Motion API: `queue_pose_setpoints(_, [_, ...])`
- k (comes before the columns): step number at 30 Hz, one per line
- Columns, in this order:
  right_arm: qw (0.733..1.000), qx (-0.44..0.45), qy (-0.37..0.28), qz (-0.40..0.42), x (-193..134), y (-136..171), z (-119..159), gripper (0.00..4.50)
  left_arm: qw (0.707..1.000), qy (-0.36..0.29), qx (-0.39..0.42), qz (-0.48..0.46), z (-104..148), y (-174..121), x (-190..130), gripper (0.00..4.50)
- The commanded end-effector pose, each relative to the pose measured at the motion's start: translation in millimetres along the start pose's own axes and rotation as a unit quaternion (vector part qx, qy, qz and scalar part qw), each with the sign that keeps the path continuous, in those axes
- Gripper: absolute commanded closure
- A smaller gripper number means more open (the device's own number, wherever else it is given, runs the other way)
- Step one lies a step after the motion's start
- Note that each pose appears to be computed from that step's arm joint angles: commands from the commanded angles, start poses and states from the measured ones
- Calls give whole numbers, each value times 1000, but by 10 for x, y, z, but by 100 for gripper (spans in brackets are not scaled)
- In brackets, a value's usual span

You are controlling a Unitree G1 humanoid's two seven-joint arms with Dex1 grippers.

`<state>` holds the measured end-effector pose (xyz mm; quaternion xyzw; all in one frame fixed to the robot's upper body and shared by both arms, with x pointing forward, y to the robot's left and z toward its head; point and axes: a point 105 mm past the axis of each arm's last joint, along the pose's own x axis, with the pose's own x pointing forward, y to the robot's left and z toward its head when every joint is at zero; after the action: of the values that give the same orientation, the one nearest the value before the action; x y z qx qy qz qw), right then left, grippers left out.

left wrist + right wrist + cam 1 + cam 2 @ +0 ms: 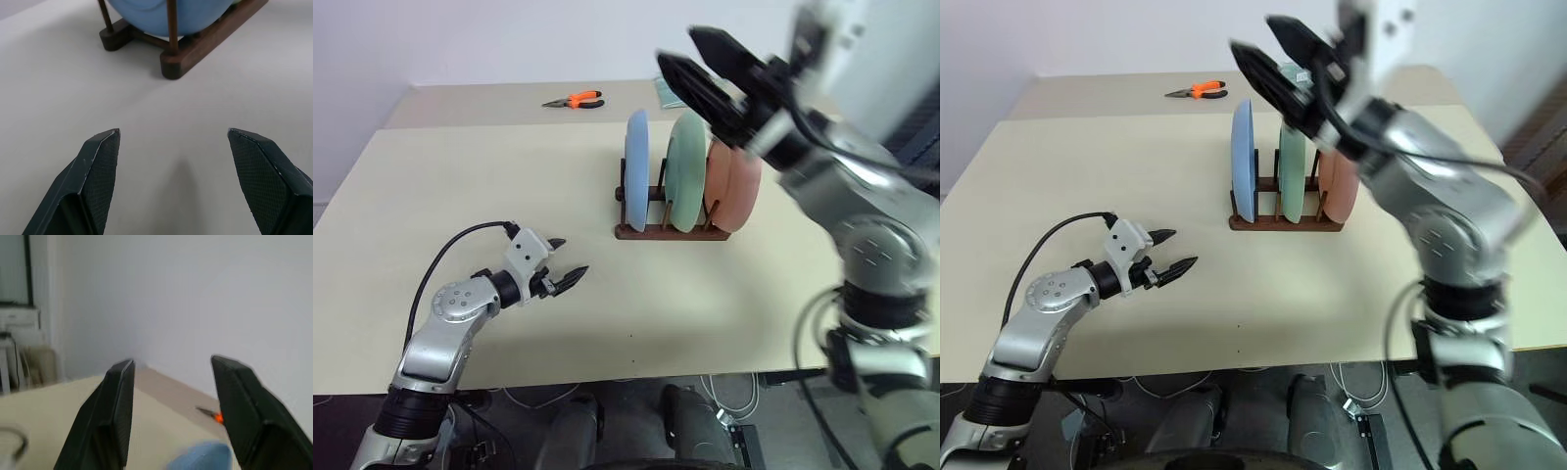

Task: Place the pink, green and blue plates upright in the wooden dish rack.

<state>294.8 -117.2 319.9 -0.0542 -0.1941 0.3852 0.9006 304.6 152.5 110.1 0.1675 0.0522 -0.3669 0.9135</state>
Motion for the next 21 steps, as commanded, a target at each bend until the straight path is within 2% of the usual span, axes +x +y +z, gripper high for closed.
queue_pose_setpoints(1, [997,5,71,-19,-593,-207,-219,203,1000,-17,17,2,96,29,-19,89])
queue_pose_setpoints(4, [977,48,204,-44,-1304,-271,-790,203,1000,-15,18,-5,60,-5,-10,89])
queue_pose_setpoints(7, [961,49,263,-68,-1592,-313,-1127,203,1000,-17,11,-1,41,3,-3,89])
queue_pose_setpoints(15, [960,26,266,-79,-1609,-508,-1379,203,1000,0,14,10,-61,4,-126,89])
queue_pose_setpoints(21, [963,8,259,-70,-1469,-556,-1419,203,1000,4,10,20,-72,-13,-174,89])
